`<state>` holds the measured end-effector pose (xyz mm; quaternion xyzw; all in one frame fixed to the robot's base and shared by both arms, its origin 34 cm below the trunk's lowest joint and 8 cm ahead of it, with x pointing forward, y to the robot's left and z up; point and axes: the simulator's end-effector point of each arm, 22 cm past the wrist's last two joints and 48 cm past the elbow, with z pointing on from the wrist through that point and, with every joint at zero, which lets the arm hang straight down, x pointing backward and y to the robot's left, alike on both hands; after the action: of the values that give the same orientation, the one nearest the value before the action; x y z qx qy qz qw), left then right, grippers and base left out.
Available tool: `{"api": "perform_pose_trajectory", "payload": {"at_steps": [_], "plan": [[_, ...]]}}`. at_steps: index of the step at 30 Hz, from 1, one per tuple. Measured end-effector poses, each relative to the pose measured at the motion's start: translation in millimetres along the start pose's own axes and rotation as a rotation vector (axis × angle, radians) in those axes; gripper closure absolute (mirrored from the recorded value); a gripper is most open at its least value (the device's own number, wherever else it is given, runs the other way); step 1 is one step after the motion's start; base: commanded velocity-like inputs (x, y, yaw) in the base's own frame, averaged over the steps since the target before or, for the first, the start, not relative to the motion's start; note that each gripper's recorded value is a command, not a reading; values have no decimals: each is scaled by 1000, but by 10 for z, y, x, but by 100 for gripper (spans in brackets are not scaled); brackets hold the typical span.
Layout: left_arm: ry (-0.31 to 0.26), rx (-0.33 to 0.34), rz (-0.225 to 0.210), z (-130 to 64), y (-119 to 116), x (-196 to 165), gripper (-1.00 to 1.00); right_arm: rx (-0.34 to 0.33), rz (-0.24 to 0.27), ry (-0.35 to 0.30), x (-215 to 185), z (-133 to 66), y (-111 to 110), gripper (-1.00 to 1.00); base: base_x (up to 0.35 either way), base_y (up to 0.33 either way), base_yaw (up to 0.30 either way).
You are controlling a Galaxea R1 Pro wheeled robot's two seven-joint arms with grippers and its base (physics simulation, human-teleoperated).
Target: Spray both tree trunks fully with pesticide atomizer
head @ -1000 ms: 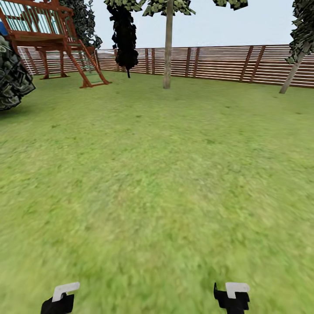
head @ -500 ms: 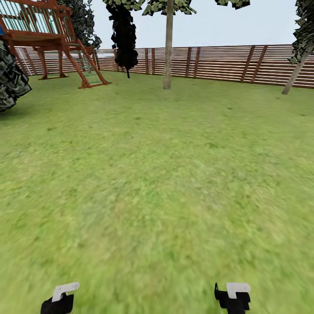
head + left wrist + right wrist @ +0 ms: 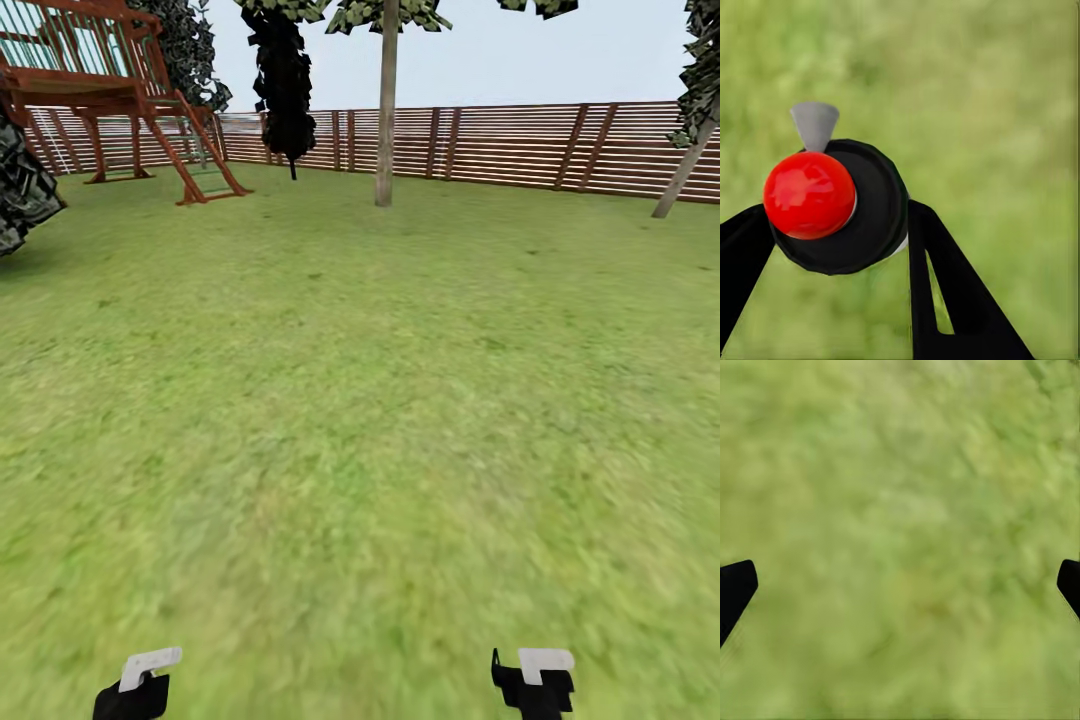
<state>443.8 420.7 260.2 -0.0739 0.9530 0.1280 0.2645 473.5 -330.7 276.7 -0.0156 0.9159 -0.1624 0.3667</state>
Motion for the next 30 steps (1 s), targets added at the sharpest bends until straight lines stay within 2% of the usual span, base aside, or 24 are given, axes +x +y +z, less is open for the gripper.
{"api": "perform_pose_trajectory", "payload": {"at_steps": [24, 30], "plan": [[-1, -1, 1, 1, 8, -5, 100, -3, 3, -1, -7, -2, 19, -100, 339, 0, 0], [-1, -1, 1, 1, 10, -5, 100, -3, 3, -1, -7, -2, 20, -100, 339, 0, -150]]}}
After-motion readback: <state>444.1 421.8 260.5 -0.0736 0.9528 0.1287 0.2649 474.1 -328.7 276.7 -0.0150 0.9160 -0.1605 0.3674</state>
